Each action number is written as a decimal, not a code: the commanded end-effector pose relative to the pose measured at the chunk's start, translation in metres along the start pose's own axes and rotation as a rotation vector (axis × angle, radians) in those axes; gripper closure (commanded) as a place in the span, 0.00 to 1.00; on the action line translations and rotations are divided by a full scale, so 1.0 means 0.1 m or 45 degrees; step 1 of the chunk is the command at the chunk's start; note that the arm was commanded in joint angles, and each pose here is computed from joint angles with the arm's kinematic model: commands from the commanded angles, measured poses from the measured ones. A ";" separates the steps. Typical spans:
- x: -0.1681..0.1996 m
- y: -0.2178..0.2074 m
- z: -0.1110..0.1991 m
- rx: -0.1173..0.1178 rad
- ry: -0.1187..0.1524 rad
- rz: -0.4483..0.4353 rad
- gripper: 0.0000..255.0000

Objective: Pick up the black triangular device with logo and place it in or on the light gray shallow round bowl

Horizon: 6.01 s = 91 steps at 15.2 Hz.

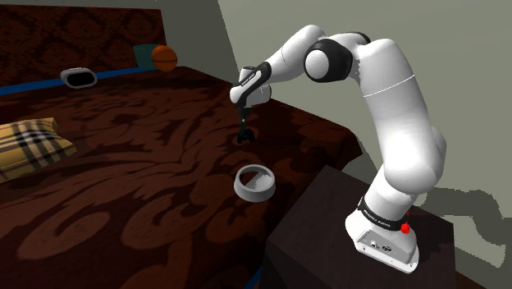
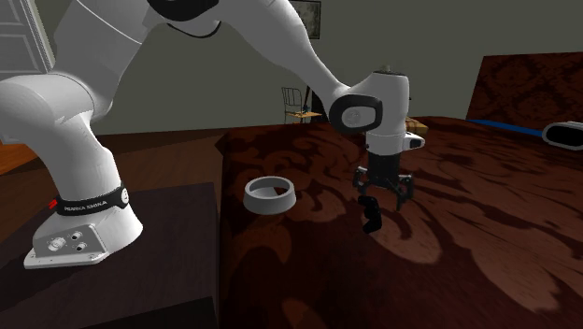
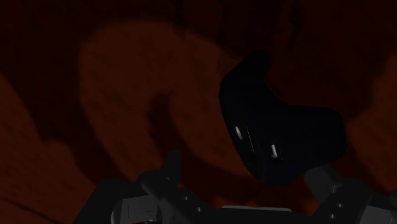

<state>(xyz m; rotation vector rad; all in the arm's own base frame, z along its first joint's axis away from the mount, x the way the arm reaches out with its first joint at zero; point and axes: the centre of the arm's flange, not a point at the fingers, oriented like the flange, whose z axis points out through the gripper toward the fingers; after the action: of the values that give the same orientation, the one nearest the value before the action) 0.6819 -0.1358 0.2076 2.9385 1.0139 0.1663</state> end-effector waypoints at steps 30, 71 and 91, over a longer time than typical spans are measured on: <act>0.07 0.05 -0.84 0.000 0.000 0.000 1.00; 0.59 -0.16 0.04 -0.426 -0.095 0.611 1.00; 0.68 -0.10 -0.95 -0.426 -0.095 0.611 1.00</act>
<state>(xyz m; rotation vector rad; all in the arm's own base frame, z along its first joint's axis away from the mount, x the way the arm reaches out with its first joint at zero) 0.7176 -0.0874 0.3032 2.7855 0.2244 0.2092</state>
